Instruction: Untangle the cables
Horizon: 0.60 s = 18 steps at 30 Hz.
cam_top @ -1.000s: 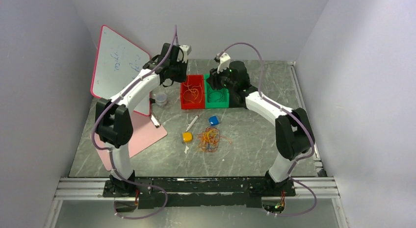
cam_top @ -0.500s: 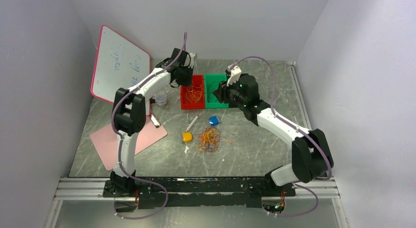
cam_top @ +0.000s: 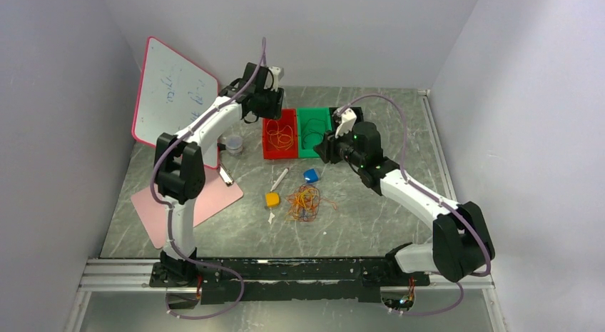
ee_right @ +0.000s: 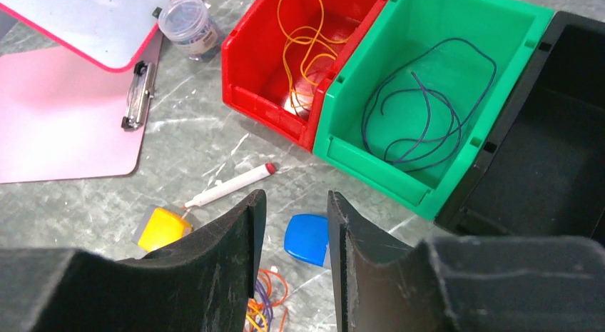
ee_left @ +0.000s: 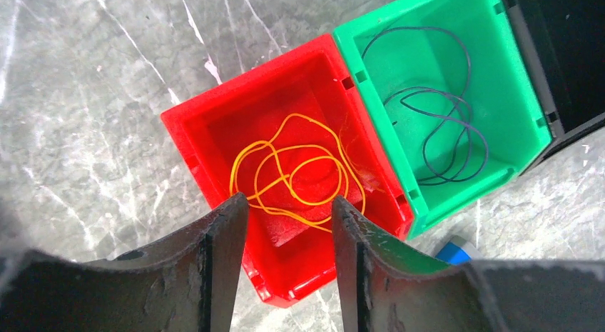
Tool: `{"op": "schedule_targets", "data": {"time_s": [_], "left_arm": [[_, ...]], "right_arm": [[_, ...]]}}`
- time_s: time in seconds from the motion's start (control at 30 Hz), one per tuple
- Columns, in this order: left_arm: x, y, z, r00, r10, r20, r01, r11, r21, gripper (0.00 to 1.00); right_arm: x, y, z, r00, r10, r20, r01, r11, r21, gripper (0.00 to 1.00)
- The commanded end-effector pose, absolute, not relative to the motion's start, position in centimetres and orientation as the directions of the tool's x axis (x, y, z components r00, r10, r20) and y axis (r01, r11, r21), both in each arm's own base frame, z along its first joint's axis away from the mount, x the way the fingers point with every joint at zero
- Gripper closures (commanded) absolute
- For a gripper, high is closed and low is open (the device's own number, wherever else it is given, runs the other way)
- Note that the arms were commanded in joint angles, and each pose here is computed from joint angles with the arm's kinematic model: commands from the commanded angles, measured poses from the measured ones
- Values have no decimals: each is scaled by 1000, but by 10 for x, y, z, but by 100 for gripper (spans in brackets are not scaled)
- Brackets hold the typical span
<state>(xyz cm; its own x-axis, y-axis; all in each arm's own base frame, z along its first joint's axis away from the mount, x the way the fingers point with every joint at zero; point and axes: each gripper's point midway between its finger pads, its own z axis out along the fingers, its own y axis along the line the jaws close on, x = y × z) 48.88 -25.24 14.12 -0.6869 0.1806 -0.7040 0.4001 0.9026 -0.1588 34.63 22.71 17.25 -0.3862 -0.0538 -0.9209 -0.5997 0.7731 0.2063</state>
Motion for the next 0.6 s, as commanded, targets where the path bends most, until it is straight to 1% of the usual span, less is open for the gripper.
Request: {"op": "schedule_targets", "data": {"time_s": [0.0,0.17,0.27,0.33,0.47,0.57], "left_arm": [[489,-248,179,-622,169,-765,407,904,-131,48],[474,-239,202,-599,144,-788,367,924,-109,47],[451,-241,213,-586,126,-801,369,921,-125,46],[429,-245,216,-587,119,-801,381,914,-143,46],[375,-260,205,-627,98,-772,397,893,-209,47],[329,-279,195,-652,73,-755,429,857,-287,47]], "right_arm": [[339,224,177,-391,-42,-920,-594,774,217,59],[332,220,178,-414,-41,-909,-581,781,230,59],[323,216,173,-457,-32,-889,-561,786,260,59],[316,212,167,-509,-6,-861,-519,800,301,59],[297,206,151,-610,57,-791,-434,811,393,58],[277,208,142,-647,64,-760,-441,781,442,57]]}}
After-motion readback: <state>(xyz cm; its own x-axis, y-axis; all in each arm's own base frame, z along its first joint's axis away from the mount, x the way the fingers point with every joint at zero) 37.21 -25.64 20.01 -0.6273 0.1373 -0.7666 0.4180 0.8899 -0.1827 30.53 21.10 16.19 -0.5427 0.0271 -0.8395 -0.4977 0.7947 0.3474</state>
